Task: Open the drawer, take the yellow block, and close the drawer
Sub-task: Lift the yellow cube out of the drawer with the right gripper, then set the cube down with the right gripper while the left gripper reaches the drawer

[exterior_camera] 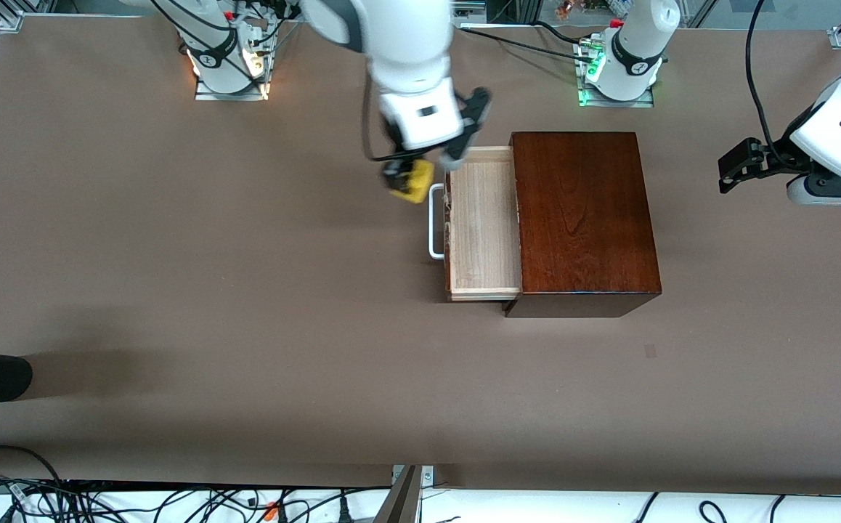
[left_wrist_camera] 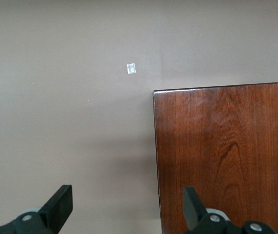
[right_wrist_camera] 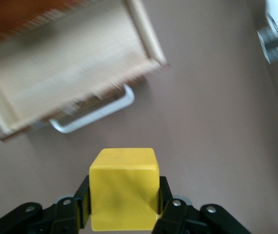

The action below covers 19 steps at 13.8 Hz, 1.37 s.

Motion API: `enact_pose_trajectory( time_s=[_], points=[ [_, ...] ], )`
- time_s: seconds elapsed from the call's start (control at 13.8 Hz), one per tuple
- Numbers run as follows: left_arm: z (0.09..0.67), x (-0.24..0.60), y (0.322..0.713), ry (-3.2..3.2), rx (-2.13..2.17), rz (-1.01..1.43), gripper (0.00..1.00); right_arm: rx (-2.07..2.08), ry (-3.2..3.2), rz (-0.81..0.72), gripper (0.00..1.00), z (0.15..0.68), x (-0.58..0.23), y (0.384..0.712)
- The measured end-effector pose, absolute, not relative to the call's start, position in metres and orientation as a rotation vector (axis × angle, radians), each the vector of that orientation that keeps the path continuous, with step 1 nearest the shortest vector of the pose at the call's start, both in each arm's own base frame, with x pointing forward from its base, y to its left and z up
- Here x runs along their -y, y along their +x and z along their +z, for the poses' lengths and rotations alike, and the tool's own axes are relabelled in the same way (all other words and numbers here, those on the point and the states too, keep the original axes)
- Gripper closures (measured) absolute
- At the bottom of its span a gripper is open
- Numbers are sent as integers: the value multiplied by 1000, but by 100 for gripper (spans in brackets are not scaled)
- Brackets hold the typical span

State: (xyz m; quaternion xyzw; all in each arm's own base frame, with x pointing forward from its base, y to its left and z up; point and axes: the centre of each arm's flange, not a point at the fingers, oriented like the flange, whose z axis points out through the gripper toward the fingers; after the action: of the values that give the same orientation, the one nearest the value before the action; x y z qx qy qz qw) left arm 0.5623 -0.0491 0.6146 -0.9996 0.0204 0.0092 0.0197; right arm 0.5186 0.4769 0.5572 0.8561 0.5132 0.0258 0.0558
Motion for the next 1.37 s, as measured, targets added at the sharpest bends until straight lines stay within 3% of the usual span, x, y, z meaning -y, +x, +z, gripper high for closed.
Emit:
enact_pose_trajectory(
  time_s=[0.36, 0.79, 1.01, 1.37],
  points=[
    [622, 111, 555, -3101, -236, -1, 0, -1224, 2788, -16, 45, 571, -334, 599],
    [596, 274, 524, -3062, -707, 40, 0, -1009, 2941, -1, 45, 589, -240, 611],
    [565, 350, 514, -3054, -915, -6, 0, -879, 3042, 37, 45, 555, -178, 619],
    [518, 449, 486, -2815, -1601, -2, 0, -689, 3118, -64, 45, 437, -97, 596]
  ],
)
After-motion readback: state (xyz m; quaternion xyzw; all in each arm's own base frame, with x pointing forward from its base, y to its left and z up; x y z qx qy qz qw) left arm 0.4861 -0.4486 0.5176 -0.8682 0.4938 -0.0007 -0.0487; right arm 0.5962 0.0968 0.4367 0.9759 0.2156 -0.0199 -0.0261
